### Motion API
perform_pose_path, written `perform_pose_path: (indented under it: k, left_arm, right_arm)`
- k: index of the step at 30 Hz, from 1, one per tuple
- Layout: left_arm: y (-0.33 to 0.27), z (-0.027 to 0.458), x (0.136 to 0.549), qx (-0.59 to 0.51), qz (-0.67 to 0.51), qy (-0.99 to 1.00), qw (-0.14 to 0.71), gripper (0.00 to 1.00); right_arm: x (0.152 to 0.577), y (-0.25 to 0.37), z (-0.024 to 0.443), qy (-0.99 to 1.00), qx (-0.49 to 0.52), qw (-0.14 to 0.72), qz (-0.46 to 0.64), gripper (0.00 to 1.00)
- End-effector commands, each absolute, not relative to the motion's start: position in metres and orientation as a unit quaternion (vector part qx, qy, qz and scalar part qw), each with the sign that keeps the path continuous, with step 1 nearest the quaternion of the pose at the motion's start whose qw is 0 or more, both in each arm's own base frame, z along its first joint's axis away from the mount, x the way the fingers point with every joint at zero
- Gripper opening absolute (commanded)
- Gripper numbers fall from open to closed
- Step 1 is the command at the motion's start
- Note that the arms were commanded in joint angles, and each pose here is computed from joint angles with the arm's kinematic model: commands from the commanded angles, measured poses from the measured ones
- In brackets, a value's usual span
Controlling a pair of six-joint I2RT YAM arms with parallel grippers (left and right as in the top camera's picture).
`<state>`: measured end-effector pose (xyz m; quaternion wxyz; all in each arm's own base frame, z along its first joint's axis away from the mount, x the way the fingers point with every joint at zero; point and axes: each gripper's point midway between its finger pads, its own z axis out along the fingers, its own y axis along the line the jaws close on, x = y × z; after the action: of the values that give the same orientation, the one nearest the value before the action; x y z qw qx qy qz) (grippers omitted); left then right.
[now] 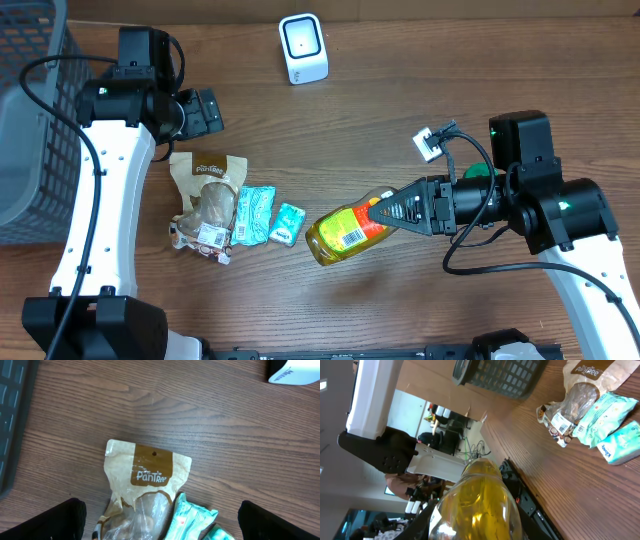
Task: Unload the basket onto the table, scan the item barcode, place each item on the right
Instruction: 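Lift the yellow bottle and tilt it sideways, right gripper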
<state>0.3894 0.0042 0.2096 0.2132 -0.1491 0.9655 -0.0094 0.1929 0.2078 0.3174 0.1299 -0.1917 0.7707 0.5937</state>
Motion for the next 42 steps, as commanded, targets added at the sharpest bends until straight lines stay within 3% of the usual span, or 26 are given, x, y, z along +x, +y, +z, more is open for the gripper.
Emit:
perform_pose_path:
  k: [1, 33, 42]
  left_arm:
    - [0.007, 0.217, 0.392, -0.144, -0.005, 0.964, 0.225, 1.00]
    - [0.007, 0.217, 0.392, -0.144, -0.005, 0.964, 0.225, 1.00]
    - [0.007, 0.217, 0.392, -0.144, -0.005, 0.964, 0.225, 1.00]
  right_arm:
    - [0.189, 0.209, 0.334, 0.753, -0.205, 0.135, 0.611, 0.23]
    - [0.193, 0.208, 0.329, 0.762, -0.202, 0.142, 0.598, 0.24]
    - [0.214, 0.197, 0.297, 0.825, -0.169, 0.166, 0.513, 0.23]
